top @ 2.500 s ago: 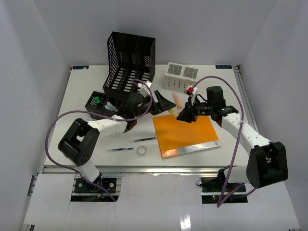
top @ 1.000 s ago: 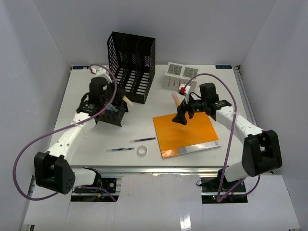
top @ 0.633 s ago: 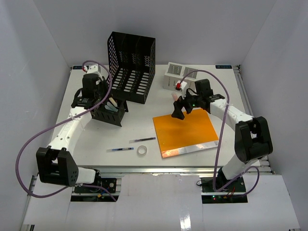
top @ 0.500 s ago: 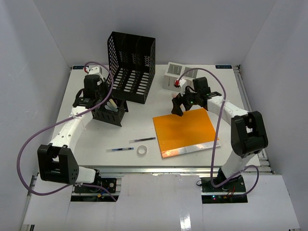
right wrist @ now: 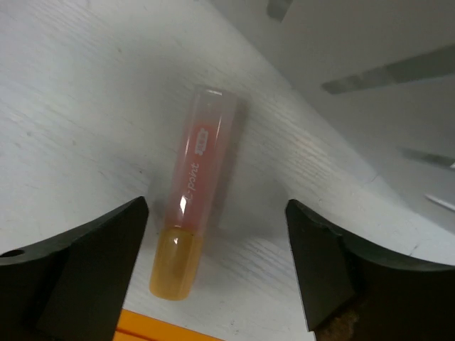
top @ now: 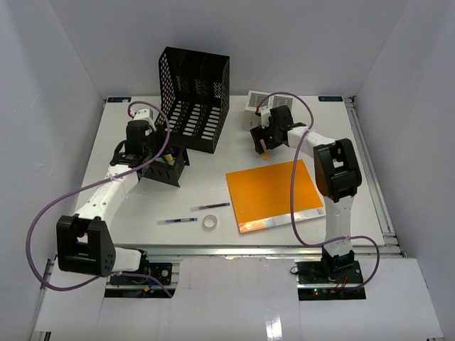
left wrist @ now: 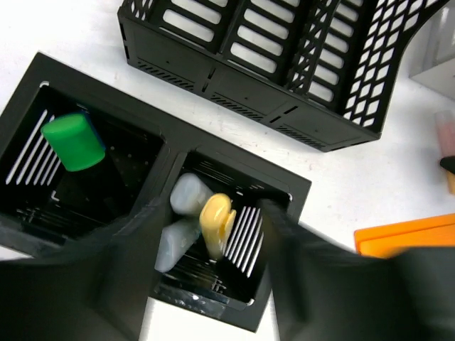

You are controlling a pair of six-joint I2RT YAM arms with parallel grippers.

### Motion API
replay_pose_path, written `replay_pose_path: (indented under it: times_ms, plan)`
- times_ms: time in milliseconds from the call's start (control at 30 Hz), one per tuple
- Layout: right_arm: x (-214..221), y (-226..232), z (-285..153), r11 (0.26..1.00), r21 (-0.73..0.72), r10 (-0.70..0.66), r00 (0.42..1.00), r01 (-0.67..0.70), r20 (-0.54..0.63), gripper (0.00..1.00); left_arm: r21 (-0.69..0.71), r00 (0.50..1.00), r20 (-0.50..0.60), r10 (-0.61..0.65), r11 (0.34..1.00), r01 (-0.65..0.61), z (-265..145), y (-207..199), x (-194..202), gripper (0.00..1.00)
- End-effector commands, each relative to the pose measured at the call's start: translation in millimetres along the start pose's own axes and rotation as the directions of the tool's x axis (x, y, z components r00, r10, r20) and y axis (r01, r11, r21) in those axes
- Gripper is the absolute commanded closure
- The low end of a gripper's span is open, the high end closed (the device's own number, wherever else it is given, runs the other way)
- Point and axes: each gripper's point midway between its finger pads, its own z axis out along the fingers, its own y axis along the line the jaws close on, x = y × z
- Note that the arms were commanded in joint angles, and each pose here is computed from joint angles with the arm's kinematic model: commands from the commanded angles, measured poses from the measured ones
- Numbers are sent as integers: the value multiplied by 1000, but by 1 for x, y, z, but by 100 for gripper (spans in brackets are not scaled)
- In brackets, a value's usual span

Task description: Organize the desk

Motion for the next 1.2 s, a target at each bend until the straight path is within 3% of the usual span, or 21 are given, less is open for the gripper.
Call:
replay_pose_path:
  times_ms: [0, 133, 367, 433, 533, 667, 867, 1167]
  plan:
    - [6, -1, 4, 999, 29, 47, 999, -47, -18, 25, 71, 991, 132, -22, 997, 13, -32, -12, -33, 24]
    - [16, 4, 3, 999, 28, 34, 999, -33, -31, 37, 115, 981, 186, -51, 993, 30, -54, -18, -43, 13]
    - [25, 12, -5, 1000, 24, 6, 999, -5, -32, 67, 330, 967, 214, -142, 942, 65, -94, -53, -49, 7]
    - [23, 14, -11, 1000, 13, 0, 1000, 0, -20, 75, 414, 972, 173, -156, 907, 72, -101, -67, -39, 5]
    - [15, 20, -26, 1000, -14, -19, 1000, 19, 12, 91, 567, 967, 62, -248, 806, 171, -106, -94, -24, 3]
    - [-2, 33, -60, 994, -75, -70, 993, 77, 93, 92, 677, 942, -128, -310, 667, 311, -105, -124, 9, 3]
    - [-18, 74, -134, 944, -234, -167, 948, 233, 272, 92, 701, 938, -172, -300, 632, 330, -96, -178, 30, 3]
    - [12, 126, -204, 847, -418, -174, 914, 329, 367, 92, 724, 900, -273, -339, 544, 424, -78, -249, 52, 3]
